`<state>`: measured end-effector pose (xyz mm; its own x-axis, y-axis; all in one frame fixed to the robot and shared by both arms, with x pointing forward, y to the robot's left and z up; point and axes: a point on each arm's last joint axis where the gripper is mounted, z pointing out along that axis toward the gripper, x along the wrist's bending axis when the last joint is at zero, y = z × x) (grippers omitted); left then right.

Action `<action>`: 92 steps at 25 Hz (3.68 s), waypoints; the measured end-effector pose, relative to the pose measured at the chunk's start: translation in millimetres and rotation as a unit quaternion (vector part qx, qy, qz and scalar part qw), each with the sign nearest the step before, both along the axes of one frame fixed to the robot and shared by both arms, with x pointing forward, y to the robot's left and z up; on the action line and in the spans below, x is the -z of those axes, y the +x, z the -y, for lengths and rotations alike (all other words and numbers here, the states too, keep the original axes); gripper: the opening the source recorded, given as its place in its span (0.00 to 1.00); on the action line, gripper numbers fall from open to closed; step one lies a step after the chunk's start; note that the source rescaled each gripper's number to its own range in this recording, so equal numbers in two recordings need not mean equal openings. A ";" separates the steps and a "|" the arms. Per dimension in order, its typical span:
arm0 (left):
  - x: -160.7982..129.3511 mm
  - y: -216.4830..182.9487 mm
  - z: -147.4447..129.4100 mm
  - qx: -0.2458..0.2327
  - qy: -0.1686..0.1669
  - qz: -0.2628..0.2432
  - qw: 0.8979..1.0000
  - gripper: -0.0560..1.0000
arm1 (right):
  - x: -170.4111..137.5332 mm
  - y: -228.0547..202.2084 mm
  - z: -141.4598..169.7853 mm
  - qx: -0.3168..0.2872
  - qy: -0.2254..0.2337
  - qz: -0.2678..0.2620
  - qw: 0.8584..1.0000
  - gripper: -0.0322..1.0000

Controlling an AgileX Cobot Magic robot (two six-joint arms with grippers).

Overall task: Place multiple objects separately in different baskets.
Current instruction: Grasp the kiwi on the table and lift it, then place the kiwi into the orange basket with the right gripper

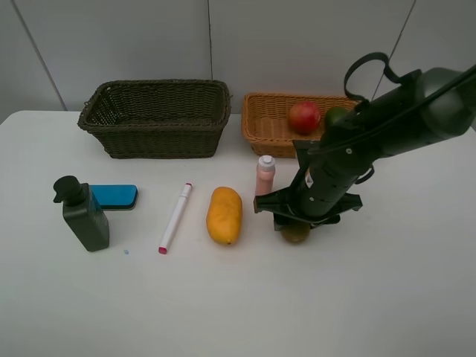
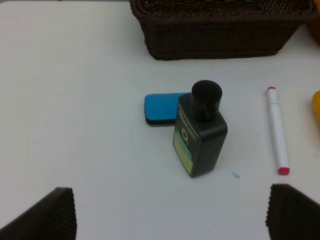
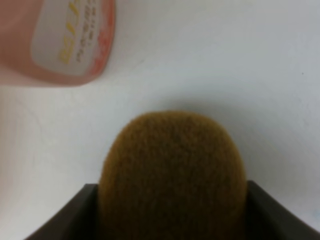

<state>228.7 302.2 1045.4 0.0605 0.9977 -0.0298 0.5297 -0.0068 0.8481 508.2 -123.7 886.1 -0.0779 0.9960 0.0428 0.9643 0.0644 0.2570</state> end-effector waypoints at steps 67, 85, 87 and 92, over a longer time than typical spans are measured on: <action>0.0 0.0 0.0 0.000 0.000 0.000 1.000 1.00 | -57.2 168.9 128.0 0.042 -0.034 0.195 0.979 0.47; 0.0 0.0 0.0 0.000 0.000 0.000 1.000 1.00 | -56.0 169.9 130.4 0.040 -0.035 0.197 0.979 0.69; 0.0 0.0 0.0 0.000 0.000 0.000 1.000 1.00 | -55.9 169.8 130.6 0.040 -0.036 0.196 0.979 0.88; 0.0 0.0 0.0 0.000 0.000 0.000 1.000 1.00 | -55.9 169.7 130.6 0.037 -0.037 0.196 0.979 0.99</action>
